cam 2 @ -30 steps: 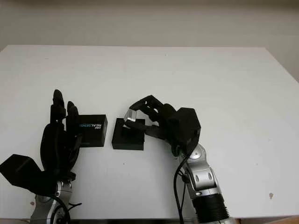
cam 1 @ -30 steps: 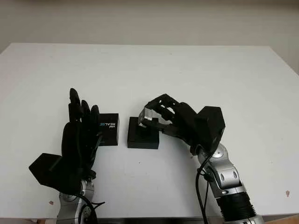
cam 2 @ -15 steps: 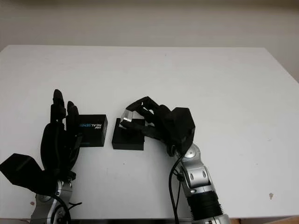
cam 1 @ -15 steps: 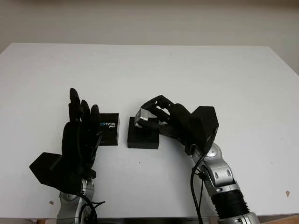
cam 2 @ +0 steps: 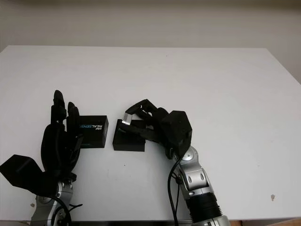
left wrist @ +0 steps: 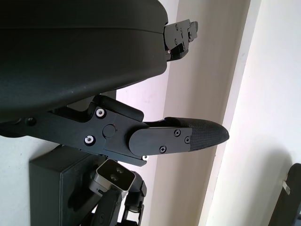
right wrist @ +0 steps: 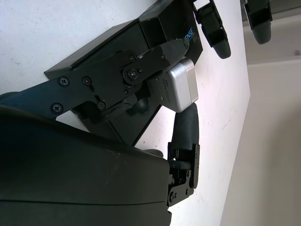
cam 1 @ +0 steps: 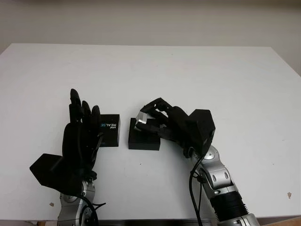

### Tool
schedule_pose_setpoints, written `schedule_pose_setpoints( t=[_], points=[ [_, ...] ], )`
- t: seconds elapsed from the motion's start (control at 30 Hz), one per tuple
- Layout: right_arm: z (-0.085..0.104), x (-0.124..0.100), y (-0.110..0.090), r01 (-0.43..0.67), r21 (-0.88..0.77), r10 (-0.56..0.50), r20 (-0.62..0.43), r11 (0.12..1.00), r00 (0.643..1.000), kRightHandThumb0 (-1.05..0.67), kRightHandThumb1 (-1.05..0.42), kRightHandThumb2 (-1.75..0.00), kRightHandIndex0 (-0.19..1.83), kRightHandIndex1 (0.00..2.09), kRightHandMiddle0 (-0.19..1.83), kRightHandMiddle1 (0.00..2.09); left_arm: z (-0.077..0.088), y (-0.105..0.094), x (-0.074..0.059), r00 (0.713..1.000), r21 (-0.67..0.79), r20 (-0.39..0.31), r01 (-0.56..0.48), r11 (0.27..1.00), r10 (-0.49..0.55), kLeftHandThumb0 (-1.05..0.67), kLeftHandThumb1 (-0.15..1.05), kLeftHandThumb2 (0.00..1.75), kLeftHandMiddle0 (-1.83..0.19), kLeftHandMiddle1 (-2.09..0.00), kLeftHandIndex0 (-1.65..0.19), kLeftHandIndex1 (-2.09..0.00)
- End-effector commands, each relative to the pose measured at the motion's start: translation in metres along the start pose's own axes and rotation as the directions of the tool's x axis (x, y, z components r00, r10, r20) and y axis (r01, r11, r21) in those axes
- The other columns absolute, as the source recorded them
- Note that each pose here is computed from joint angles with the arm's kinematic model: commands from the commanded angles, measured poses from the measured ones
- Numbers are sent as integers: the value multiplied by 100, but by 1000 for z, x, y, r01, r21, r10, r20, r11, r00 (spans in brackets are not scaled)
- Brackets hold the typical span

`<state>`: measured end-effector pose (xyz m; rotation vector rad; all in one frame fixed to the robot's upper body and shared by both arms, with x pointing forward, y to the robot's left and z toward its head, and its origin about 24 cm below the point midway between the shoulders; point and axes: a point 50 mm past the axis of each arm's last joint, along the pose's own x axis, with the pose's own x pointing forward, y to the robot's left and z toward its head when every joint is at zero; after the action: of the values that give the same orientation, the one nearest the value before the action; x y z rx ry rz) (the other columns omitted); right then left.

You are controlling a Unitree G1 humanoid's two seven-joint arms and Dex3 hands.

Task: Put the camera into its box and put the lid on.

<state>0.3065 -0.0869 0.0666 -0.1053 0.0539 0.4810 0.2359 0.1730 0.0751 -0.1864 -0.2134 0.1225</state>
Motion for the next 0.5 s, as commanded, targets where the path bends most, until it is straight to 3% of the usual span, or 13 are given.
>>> schedule_pose_setpoints(
  t=[0.0,0.47],
  points=[
    [1,0,1,-12,-20,12,7,1000,1000,-45,-101,-6,20,23,18,181,-1,-2,1,1000,-7,-2,1,1000,-1,-67,105,42,19,-3,19,-2],
    [-2,-4,-1,-10,-50,10,3,999,1000,-45,-102,-5,19,21,18,180,-1,-1,0,1000,-6,-4,-4,1000,4,-67,105,41,19,-4,19,-4]
  ],
)
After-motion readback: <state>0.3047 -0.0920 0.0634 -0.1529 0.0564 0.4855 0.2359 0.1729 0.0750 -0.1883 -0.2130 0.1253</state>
